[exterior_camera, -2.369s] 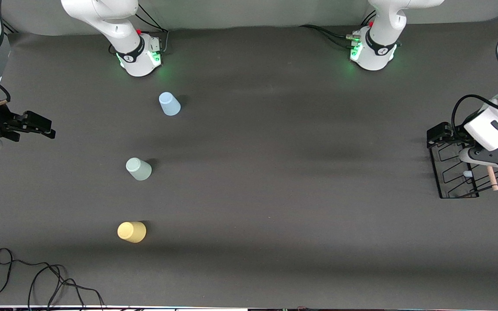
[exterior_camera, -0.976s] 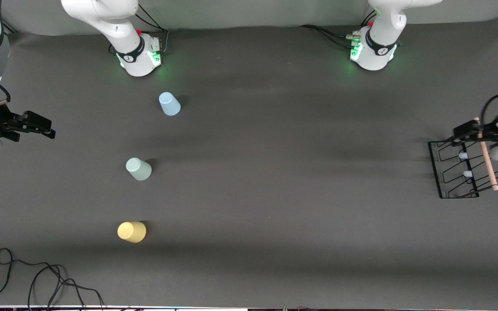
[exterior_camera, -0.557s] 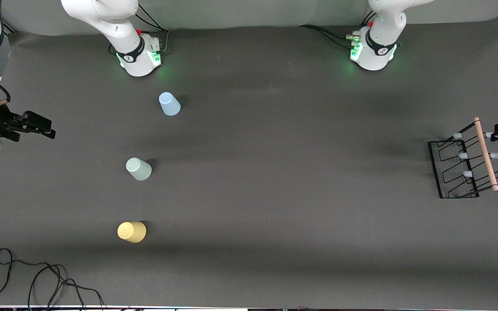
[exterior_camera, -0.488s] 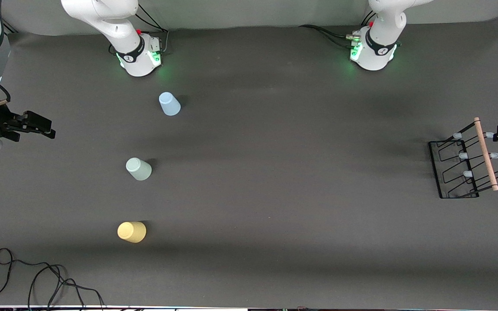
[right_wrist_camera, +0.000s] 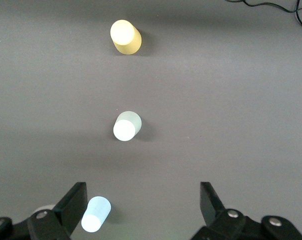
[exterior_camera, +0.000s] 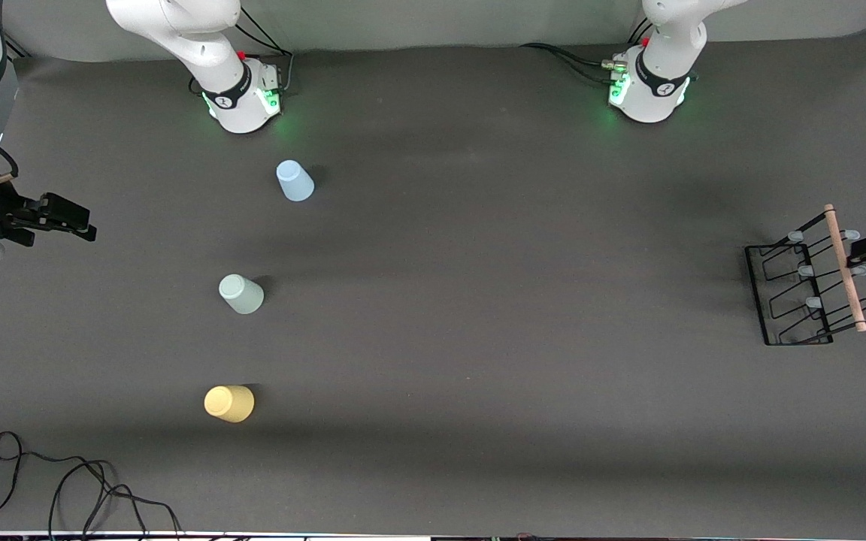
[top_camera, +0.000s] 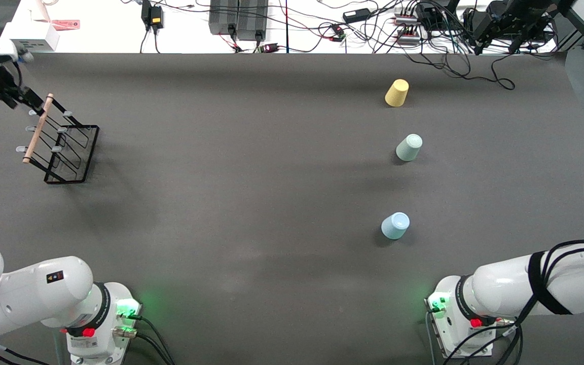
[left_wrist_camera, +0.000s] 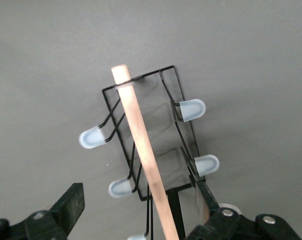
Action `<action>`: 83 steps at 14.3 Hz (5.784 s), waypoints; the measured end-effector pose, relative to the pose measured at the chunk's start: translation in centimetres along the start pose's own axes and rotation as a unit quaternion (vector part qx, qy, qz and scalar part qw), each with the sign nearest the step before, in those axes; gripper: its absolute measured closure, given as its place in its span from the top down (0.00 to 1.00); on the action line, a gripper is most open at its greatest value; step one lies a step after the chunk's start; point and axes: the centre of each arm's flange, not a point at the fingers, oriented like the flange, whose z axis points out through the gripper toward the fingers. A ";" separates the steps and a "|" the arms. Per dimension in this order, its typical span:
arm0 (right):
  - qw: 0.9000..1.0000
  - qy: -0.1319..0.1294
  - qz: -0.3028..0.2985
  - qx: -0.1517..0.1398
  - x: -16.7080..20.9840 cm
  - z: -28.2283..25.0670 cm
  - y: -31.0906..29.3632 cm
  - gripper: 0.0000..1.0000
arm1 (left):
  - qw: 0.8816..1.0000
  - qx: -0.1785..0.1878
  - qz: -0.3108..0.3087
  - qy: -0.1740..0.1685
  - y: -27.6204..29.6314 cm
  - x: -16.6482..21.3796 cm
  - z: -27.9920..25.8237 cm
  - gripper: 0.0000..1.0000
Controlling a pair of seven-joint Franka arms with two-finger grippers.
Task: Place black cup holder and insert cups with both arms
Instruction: 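Lift and turn the black wire rack with the left gripper, then carry the black rack toward the table center with the left gripper, then release the rack while the right gripper grasps the mint cup, then lift the mint green cup with the right gripper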
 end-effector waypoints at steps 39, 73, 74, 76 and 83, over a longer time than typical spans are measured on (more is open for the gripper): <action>1.000 -0.012 -0.010 0.000 0.1 1.2 -1.2 1.00 | 0.985 -0.019 -0.169 0.000 49.5 13.8 -15.4 0.16; 0.999 0.037 -0.006 -0.004 -3.5 36.8 -6.5 1.00 | 0.991 -0.065 -0.081 -0.088 42.0 13.9 -23.9 1.00; 0.999 0.036 -0.006 -0.004 -3.5 37.1 -6.5 1.00 | 0.992 -0.061 -0.070 -0.088 37.6 13.0 -24.8 1.00; 0.999 0.034 -0.006 -0.005 -3.6 37.7 -6.5 0.95 | 0.993 -0.040 -0.057 -0.090 30.0 11.5 -25.4 1.00; 0.999 0.046 -0.007 -0.003 -2.3 34.6 -6.7 0.66 | 0.995 0.009 -0.029 -0.097 17.5 10.4 -19.2 1.00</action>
